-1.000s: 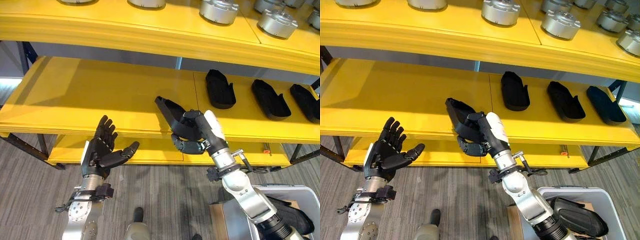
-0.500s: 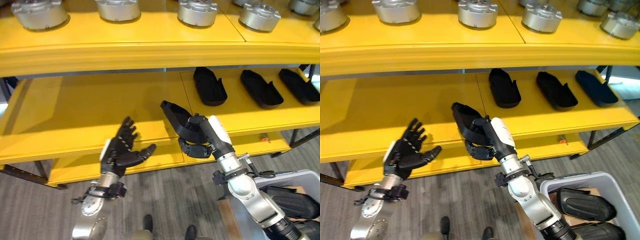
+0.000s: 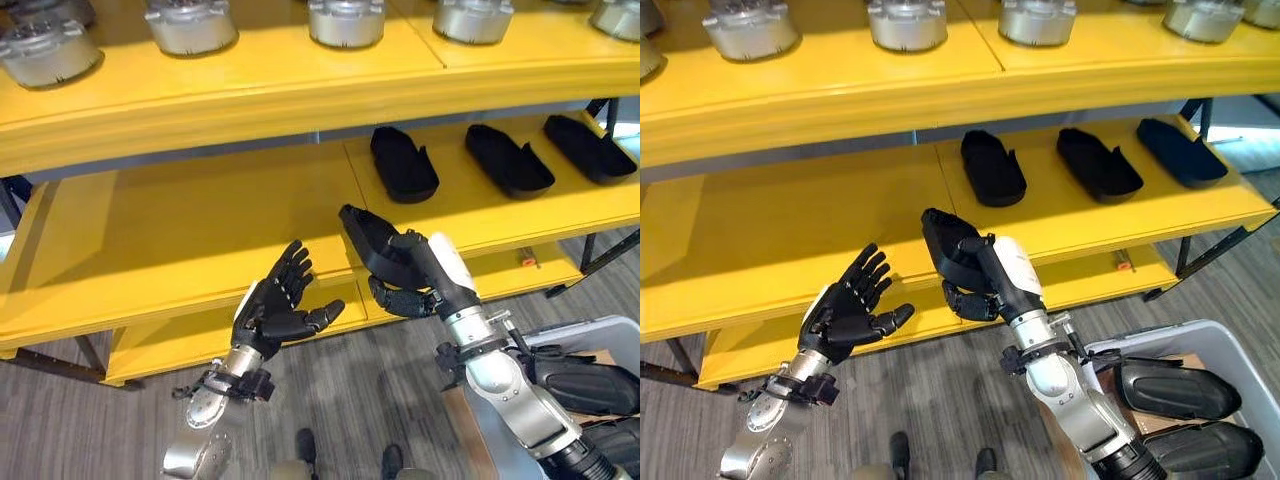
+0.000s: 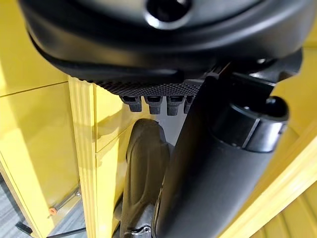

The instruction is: Move parts from the plastic box to the shelf.

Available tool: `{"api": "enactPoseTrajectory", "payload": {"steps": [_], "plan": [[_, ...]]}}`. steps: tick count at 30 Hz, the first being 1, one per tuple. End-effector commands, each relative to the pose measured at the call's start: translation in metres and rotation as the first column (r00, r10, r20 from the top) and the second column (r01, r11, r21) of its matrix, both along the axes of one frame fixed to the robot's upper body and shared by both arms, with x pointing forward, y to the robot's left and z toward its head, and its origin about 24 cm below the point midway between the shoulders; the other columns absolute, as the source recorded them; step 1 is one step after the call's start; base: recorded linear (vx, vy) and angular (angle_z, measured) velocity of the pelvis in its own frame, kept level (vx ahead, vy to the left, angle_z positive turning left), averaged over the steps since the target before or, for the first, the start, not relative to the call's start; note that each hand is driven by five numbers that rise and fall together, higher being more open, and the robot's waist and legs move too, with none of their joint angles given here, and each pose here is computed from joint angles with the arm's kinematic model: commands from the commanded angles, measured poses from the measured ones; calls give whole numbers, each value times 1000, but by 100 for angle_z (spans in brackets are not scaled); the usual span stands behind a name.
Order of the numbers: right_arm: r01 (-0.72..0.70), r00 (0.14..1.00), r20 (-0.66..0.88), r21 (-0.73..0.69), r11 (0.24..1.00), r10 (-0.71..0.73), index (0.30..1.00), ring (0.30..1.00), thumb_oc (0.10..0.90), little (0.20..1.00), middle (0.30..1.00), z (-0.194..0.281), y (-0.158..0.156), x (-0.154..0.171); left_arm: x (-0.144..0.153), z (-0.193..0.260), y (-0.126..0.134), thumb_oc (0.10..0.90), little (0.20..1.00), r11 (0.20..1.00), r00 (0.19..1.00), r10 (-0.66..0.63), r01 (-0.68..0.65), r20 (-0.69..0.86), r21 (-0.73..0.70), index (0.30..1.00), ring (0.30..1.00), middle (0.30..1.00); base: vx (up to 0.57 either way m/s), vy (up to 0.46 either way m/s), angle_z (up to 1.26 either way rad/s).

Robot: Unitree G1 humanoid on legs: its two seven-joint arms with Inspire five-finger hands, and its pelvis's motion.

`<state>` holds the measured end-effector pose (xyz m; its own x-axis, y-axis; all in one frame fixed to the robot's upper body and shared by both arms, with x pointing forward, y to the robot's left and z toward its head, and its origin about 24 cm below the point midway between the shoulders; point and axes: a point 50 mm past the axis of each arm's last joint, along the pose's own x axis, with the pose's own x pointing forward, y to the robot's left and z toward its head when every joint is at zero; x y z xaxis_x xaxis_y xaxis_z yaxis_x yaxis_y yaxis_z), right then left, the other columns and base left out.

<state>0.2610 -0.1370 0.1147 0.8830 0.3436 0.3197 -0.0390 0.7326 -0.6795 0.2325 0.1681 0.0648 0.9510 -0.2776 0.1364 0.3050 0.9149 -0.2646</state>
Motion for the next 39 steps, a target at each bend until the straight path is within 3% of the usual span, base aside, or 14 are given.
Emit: {"api": "enactPoseTrajectory", "payload": {"steps": [1, 4, 7, 14, 25, 39], "plan": [[-136, 933, 343, 72, 988, 104, 300, 300, 400, 300, 300, 70, 14, -13, -5, 35, 1, 900, 1000, 998, 977, 43, -31, 211, -58, 1000, 1000, 1000, 89, 405, 35], [-129, 931, 349, 49, 990, 104, 300, 300, 400, 300, 300, 81, 6, -7, -7, 41, 7, 900, 1000, 997, 953, 79, -79, 293, -13, 1000, 1000, 1000, 151, 656, 49], [-124, 939, 326, 38, 992, 105, 300, 300, 400, 300, 300, 77, 1, -7, -3, 40, 23, 900, 1000, 977, 935, 209, -211, 285, -24, 1000, 1000, 1000, 237, 802, 23], [-74, 952, 305, 122, 990, 34, 300, 300, 400, 300, 300, 61, 5, -16, -6, 46, 39, 900, 1000, 987, 941, 142, -156, 307, 22, 1000, 1000, 1000, 217, 409, 40], [-18, 918, 395, 124, 992, -33, 300, 300, 400, 300, 300, 71, -3, -18, -6, 53, 29, 900, 1000, 997, 943, 68, -77, 327, 14, 1000, 1000, 1000, 42, -146, 7], [256, 909, 323, 61, 965, -261, 300, 300, 400, 300, 300, 66, -46, 1, -9, 34, 9, 900, 1000, 998, 979, -27, 39, 204, -51, 1000, 1000, 1000, 40, -35, -4]]}}
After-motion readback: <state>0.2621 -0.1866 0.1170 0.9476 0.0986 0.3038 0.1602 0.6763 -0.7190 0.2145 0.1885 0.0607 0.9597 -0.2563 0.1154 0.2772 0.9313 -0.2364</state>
